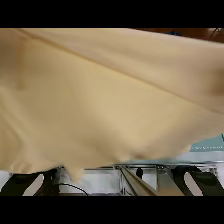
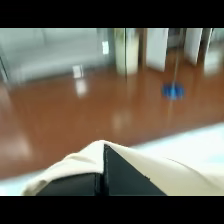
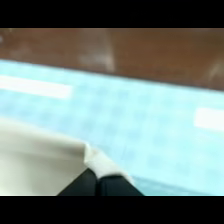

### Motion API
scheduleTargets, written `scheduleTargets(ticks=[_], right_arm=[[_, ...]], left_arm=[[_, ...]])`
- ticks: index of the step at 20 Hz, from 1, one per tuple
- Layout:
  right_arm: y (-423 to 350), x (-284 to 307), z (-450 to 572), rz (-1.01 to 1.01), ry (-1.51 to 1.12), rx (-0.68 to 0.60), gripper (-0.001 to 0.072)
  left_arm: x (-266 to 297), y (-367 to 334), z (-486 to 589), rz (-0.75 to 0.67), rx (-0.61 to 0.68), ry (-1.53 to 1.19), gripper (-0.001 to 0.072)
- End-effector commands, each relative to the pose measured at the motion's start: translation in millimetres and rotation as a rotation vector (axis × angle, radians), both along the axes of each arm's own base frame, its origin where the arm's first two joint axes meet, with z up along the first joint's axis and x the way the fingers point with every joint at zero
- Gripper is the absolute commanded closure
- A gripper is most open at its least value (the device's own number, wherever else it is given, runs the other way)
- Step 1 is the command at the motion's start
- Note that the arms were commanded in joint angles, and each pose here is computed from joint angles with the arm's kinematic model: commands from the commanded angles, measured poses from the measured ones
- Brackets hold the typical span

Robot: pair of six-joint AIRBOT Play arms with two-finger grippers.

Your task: Fold the shirts.

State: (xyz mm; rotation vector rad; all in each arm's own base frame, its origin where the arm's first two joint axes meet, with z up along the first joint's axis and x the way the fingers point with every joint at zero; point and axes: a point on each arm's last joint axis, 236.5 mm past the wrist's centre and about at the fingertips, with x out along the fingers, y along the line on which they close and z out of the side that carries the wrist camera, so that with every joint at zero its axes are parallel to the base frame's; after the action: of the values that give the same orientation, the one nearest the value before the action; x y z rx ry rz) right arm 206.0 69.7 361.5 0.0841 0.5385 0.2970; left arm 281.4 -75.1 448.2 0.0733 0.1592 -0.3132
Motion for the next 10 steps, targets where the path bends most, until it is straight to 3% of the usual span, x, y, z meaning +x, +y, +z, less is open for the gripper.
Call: scheduleTargets(ticks=[1, 5, 10], right_arm=[[-6.8, 51.8, -86.9, -0.038, 0.153, 0.057, 0.0699], [-15.2, 121.0, -202.3, -0.108, 0.349, 0.143, 0.0699], [-22.1, 237.6, -275.5, -0.162, 0.434, 0.250, 0.0699]], left_arm=[[67.9, -12.4, -101.7, 0.008, 0.015, 0.262, 0.0677], [145.0, -33.2, -227.6, -0.004, -0.036, 0.498, 0.0677], [227.4, -43.2, -323.3, 0.059, -0.148, 0.586, 0.0676]])
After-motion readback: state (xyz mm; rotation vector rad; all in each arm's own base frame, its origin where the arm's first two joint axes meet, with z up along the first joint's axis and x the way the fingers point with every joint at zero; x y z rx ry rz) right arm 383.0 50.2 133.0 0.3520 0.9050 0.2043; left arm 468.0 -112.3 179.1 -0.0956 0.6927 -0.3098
